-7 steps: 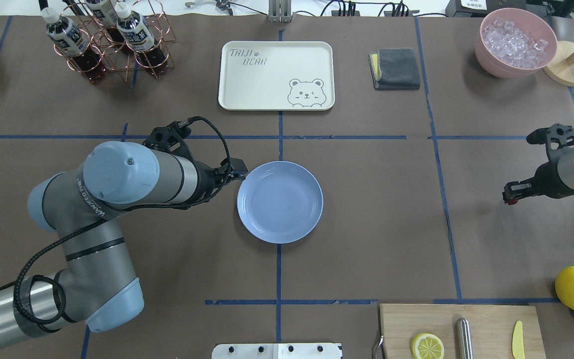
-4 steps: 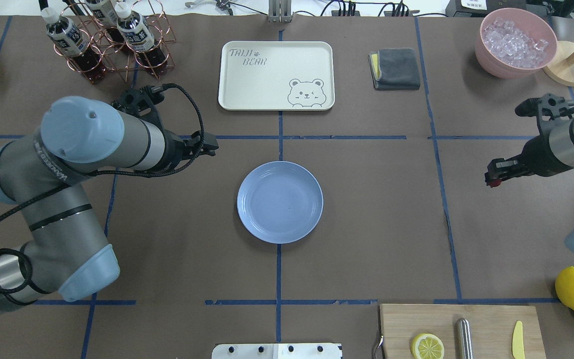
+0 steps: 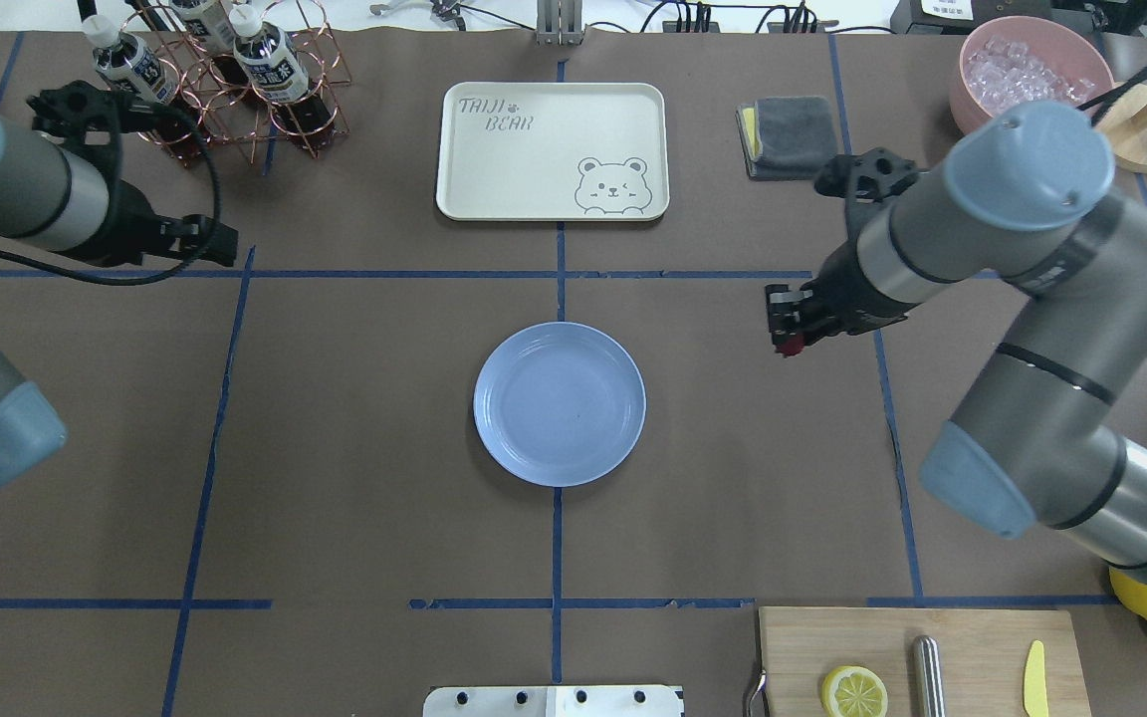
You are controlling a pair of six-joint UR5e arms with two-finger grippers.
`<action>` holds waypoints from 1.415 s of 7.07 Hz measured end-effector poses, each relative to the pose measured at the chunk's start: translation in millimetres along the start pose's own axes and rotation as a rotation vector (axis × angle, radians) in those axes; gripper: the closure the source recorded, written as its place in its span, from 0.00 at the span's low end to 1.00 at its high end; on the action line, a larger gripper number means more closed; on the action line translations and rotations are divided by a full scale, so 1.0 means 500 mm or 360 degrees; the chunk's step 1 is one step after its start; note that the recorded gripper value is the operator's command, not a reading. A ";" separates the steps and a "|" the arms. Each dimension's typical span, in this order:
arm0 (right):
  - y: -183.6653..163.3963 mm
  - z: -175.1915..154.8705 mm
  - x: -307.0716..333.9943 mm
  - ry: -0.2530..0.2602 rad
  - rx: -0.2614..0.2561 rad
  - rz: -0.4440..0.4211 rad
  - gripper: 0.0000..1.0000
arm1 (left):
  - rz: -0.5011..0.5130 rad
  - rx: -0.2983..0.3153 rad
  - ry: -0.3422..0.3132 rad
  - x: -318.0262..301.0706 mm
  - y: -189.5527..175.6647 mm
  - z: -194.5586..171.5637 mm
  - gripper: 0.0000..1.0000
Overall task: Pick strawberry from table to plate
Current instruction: 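Carry the strawberry over the plate with right gripper while left arm withdraws, then lower the strawberry onto the plate center and open the right gripper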
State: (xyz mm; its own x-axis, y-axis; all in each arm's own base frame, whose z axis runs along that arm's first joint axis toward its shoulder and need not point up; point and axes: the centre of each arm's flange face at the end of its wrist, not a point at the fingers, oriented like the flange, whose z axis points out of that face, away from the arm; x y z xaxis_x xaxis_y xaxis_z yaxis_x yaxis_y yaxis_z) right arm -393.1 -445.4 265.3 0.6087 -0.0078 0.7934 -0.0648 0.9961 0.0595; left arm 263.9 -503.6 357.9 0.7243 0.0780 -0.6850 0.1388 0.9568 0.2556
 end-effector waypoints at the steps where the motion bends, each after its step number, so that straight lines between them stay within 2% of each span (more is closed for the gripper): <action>1: 0.005 0.028 -0.116 0.0014 0.0021 0.0039 1.00 | 0.0126 -0.0025 -0.0052 -0.099 -0.031 -0.006 0.00; 3: 0.018 0.109 -0.274 0.0071 0.0037 0.0066 1.00 | 0.0283 -0.0062 -0.0121 -0.263 -0.086 -0.020 0.00; 5: 0.037 0.201 -0.361 0.0138 0.0028 0.0058 1.00 | 0.0374 -0.0074 -0.0194 -0.390 -0.122 -0.033 0.00; 6: 0.037 0.233 -0.405 0.0144 0.0036 0.0071 1.00 | 0.0407 -0.0083 -0.0225 -0.443 -0.133 -0.039 0.00; 10: 0.046 0.290 -0.432 0.0187 0.0016 0.0099 1.00 | 0.0434 -0.0089 -0.0263 -0.519 -0.145 -0.054 0.00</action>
State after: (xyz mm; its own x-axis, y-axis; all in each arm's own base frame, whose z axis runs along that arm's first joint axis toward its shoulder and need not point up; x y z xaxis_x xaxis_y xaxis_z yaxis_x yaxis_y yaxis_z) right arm -640.8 -433.6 182.9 0.6917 0.0648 0.7192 -0.1126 0.9935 0.0187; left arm 47.7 -585.9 498.8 0.8301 0.2917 -0.4752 -0.1099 0.9211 0.3734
